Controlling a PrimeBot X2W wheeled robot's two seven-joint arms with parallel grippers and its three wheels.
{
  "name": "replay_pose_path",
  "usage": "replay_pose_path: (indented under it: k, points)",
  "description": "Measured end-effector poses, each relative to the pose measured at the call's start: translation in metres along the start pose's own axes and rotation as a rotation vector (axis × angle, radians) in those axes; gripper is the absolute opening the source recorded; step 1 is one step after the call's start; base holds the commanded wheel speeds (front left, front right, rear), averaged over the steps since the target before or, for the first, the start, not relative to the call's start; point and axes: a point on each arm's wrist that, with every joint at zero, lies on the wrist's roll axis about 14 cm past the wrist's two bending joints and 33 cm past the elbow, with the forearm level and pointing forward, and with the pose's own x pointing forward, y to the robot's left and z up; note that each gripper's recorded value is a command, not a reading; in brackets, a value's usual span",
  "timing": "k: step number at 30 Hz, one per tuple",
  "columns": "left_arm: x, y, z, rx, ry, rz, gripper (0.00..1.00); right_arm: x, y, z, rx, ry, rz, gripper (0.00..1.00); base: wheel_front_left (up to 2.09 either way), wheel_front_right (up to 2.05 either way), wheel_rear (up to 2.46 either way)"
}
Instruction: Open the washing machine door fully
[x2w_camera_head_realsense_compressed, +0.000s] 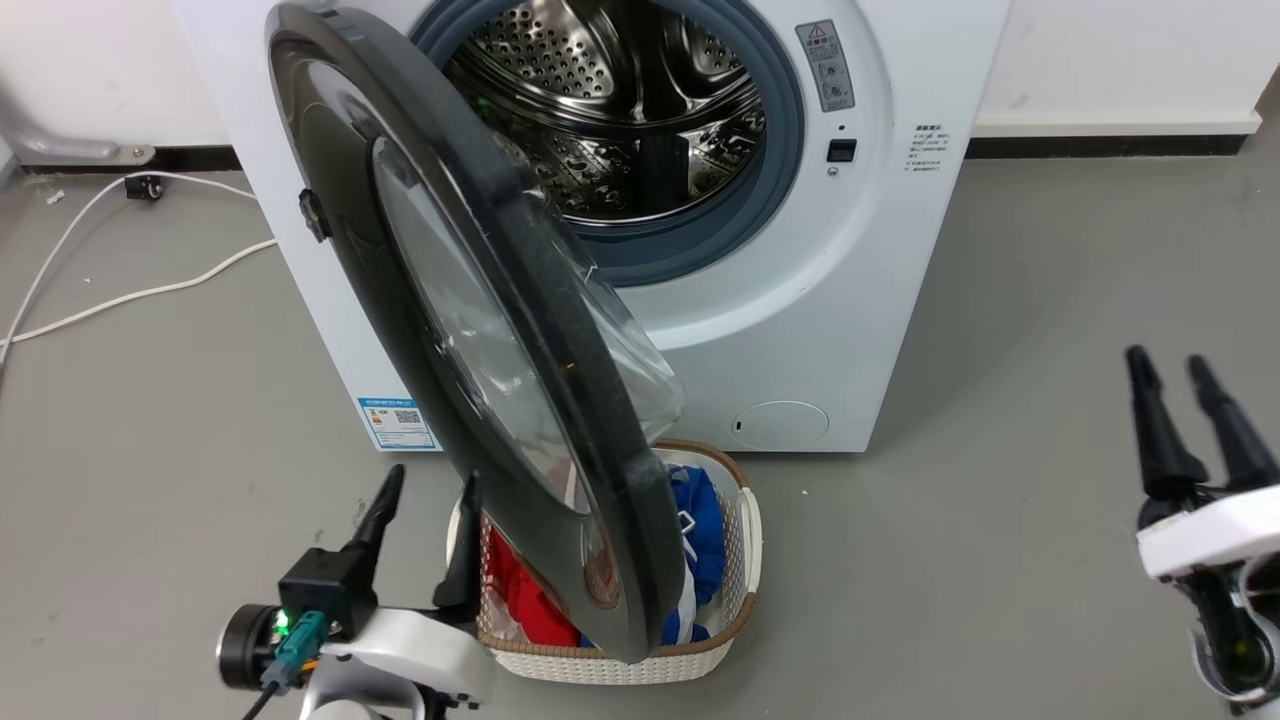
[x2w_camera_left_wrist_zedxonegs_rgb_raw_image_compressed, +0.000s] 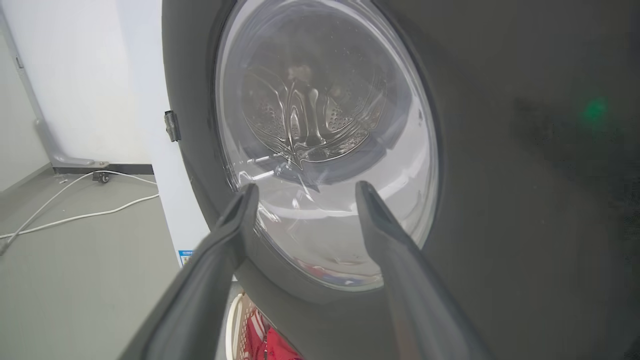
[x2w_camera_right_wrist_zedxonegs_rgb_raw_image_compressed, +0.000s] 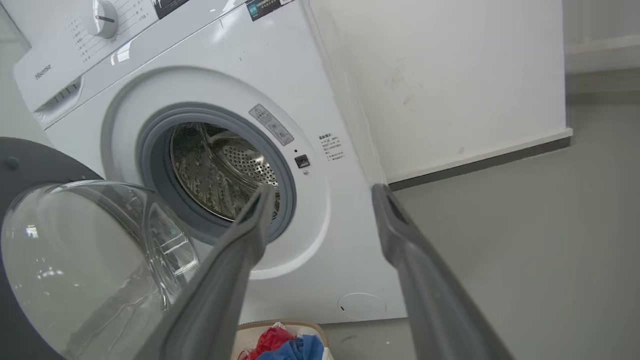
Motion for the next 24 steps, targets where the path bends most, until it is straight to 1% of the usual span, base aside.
replay_pose_path:
  k: [3, 5, 7, 9, 13, 18, 24]
  points:
    - [-0.001, 0.006, 0.001, 0.007, -0.001, 0.017, 1.0, -0.008, -0.009, 0.015, -0.144, -0.052, -0.019, 1.0, 0.0, 0.0, 0.0]
    - [-0.001, 0.008, 0.003, 0.012, -0.005, 0.021, 1.0, -0.011, -0.005, 0.027, -0.225, -0.095, -0.018, 1.0, 0.0, 0.0, 0.0]
    - [-0.002, 0.011, 0.005, 0.019, -0.005, 0.025, 1.0, -0.015, -0.001, 0.033, -0.317, -0.101, -0.017, 1.0, 0.0, 0.0, 0.0]
    - [-0.002, 0.013, 0.007, 0.023, -0.01, 0.031, 1.0, -0.02, 0.008, 0.033, -0.376, -0.096, -0.015, 1.0, 0.0, 0.0, 0.0]
    - [-0.004, 0.015, 0.009, 0.027, -0.013, 0.036, 1.0, -0.032, 0.024, 0.011, -0.405, -0.025, -0.014, 1.0, 0.0, 0.0, 0.0]
    - [-0.007, 0.017, 0.005, 0.031, 0.003, 0.041, 1.0, -0.045, 0.035, -0.018, -0.381, 0.058, -0.014, 1.0, 0.0, 0.0, 0.0]
    - [-0.008, 0.019, 0.003, 0.041, 0.015, 0.042, 1.0, -0.05, 0.034, -0.024, -0.371, 0.078, -0.028, 1.0, 0.0, 0.0, 0.0]
